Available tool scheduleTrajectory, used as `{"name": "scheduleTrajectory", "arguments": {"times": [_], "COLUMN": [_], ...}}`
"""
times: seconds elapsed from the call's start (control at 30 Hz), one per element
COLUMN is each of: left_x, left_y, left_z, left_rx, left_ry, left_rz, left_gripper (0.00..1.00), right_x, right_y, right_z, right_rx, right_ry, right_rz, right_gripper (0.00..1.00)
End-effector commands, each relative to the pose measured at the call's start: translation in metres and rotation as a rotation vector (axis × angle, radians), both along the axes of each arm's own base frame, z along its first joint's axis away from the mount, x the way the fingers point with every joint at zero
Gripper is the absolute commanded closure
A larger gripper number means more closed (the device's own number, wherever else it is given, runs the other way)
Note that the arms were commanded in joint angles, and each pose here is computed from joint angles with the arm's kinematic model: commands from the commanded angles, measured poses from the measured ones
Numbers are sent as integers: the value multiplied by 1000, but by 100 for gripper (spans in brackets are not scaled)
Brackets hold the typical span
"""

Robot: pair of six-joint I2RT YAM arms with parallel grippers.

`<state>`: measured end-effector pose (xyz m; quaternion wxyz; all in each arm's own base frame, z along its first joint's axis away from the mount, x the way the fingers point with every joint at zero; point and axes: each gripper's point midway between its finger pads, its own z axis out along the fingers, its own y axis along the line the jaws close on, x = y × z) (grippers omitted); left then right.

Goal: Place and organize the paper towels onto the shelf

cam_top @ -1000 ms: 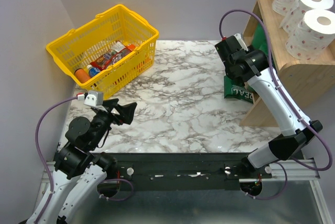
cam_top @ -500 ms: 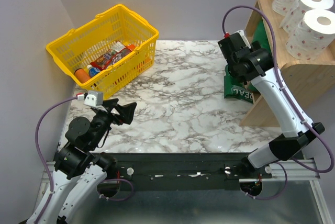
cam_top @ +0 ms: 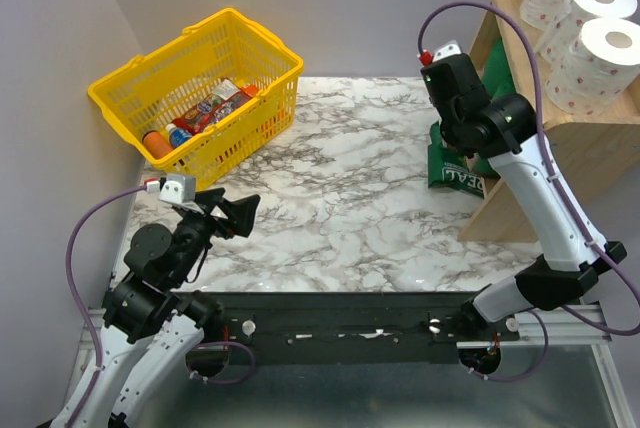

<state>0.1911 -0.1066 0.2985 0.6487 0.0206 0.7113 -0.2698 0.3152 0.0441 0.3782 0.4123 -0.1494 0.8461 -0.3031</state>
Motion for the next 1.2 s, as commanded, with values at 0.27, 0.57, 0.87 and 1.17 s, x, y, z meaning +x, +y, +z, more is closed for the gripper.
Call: {"name": "scheduleTrajectory", "arguments": {"times": [0.27,0.57,0.87,1.17], "left_x": [0,0,0,-1], "left_y": [8,7,8,8], "left_z": [-2,-2,-2,-1], "left_rx": [16,17,17,14], "left_ry": [-2,-1,-1,-5], "left_rz": [36,33,35,33], "left_gripper": [1,1,1,1], "right_x": [21,7,-12,-10], "right_y": [20,-27,-51,-67], "right_z": [-75,-98,-105,-108], "right_rx": [-50,-86,-113,-139], "right_ry": [117,145,160,161], "right_rz": [68,-88,-203,-244], "right_gripper": [60,60,58,58]}}
